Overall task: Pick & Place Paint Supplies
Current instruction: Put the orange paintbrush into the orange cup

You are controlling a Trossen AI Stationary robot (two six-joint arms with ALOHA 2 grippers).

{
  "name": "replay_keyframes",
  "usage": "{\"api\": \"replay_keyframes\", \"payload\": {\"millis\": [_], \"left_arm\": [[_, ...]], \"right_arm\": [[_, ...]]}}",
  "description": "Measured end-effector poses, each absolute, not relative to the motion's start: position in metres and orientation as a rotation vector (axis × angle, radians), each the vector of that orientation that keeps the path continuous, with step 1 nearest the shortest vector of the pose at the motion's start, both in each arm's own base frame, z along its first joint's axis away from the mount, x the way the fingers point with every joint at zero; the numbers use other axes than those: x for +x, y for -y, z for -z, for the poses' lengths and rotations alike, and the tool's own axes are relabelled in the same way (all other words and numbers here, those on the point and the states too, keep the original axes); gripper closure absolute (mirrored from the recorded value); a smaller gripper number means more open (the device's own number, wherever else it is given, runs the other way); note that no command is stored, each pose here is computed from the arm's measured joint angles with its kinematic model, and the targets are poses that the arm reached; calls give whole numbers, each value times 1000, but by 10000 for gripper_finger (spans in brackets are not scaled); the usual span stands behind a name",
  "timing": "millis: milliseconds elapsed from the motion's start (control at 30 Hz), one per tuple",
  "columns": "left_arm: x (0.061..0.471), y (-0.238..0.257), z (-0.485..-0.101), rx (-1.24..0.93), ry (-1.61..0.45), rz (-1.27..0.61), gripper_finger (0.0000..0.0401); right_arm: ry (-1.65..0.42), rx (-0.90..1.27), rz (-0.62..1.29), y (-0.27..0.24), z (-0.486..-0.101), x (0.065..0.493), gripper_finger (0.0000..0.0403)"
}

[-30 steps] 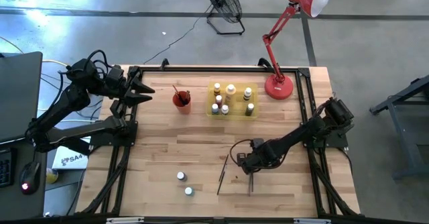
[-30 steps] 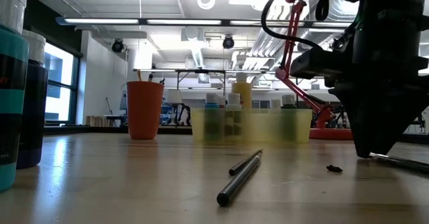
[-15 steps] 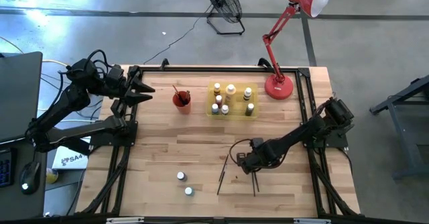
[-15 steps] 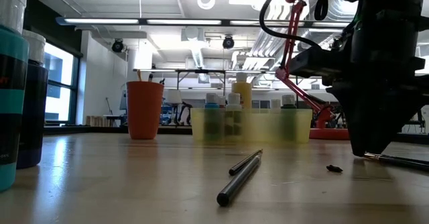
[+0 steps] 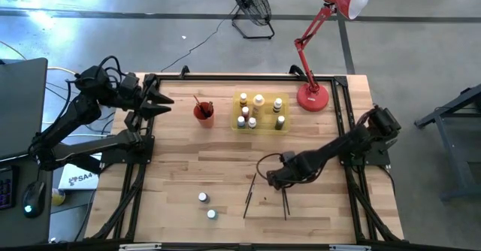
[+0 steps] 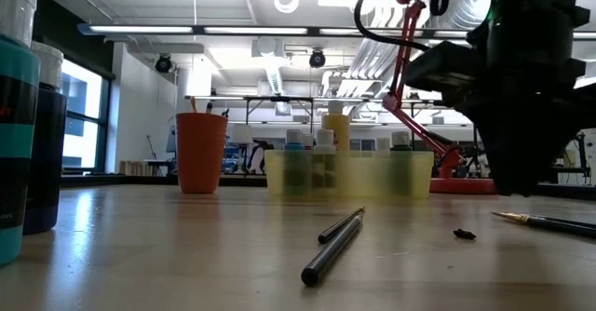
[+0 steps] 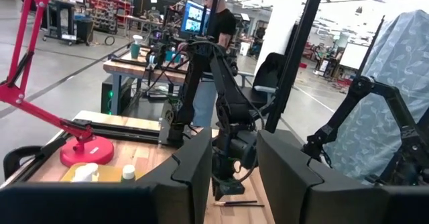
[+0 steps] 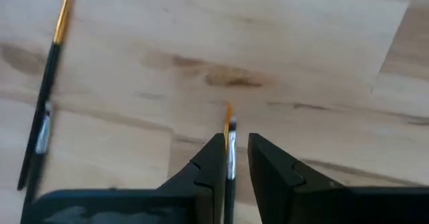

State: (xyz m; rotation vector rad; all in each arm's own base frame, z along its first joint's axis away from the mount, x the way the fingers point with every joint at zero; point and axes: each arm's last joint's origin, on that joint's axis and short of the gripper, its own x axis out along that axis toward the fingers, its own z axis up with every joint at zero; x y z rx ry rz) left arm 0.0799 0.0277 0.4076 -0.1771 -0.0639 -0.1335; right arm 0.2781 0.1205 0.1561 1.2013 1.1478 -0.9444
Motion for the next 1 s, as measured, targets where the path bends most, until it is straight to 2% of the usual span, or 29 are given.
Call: {"api": "replay_keyframes", "payload": {"millis": [1000], "left_arm": [[80,-28,-403,-205,23,113,283]], "right_arm": [[-1162,1233,926,-137,-155,273,346]]}}
